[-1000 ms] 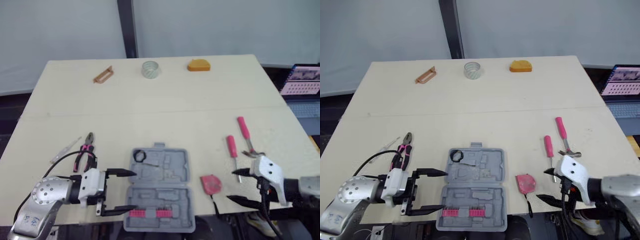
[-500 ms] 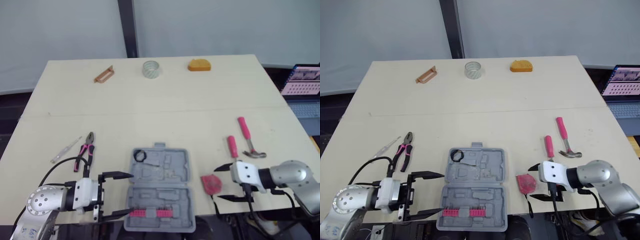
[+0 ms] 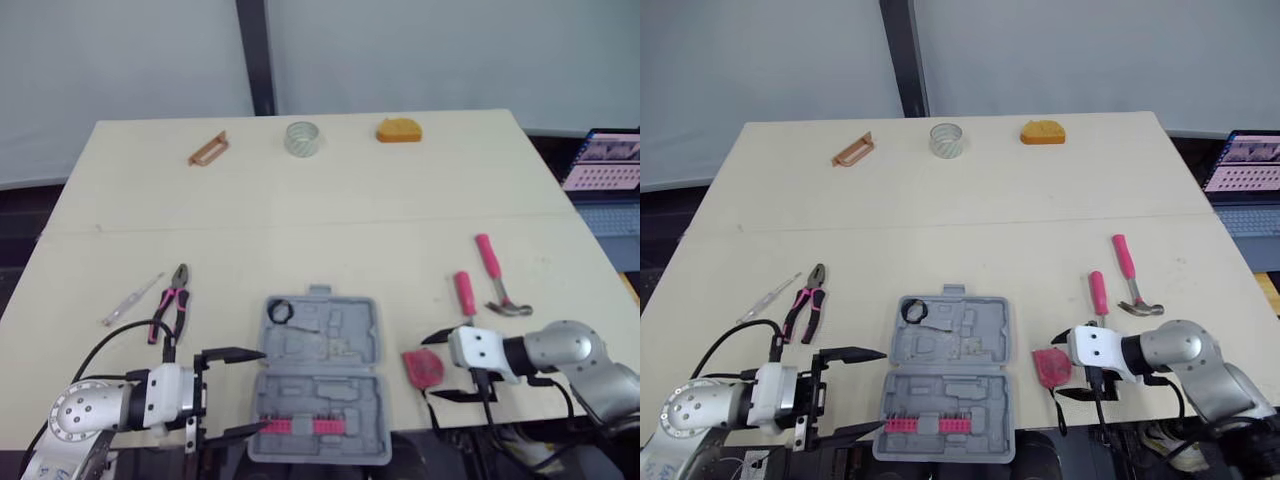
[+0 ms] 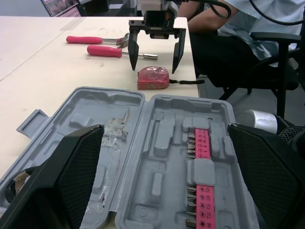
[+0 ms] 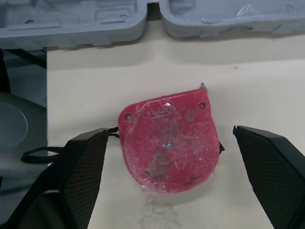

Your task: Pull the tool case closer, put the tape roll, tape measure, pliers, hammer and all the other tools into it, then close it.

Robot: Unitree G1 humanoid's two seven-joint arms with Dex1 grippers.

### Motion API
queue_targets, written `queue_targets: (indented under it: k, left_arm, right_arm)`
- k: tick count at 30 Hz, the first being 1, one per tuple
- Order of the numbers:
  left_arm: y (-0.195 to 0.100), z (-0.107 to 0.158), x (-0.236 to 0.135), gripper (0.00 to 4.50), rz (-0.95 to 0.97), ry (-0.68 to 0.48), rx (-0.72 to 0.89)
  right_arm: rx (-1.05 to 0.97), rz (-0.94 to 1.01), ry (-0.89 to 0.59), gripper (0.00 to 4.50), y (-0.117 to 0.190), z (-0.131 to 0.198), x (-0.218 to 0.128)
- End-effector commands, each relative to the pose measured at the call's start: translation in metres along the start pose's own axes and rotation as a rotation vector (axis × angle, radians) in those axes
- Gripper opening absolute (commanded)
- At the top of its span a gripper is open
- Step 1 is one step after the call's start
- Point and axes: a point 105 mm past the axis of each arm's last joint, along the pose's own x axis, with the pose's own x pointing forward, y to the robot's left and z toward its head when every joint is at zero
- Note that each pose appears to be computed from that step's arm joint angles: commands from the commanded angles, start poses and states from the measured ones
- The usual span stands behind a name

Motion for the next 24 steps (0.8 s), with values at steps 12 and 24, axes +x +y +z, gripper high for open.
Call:
queue_targets:
  k: [12,24]
  left_arm:
    - [-0.002,0.006,-0.003,4.5,0.002,0.001,0.016]
    - [-0.003,0.005,-0.003,4.5,0.001,0.001,0.016]
  right_arm:
    - [0.043,-0.009,0.006,4.45,-0.004,-0.006,0.012]
    - [0.053,-0.016,0.017,3.21,-0.005,-0.012,0.013]
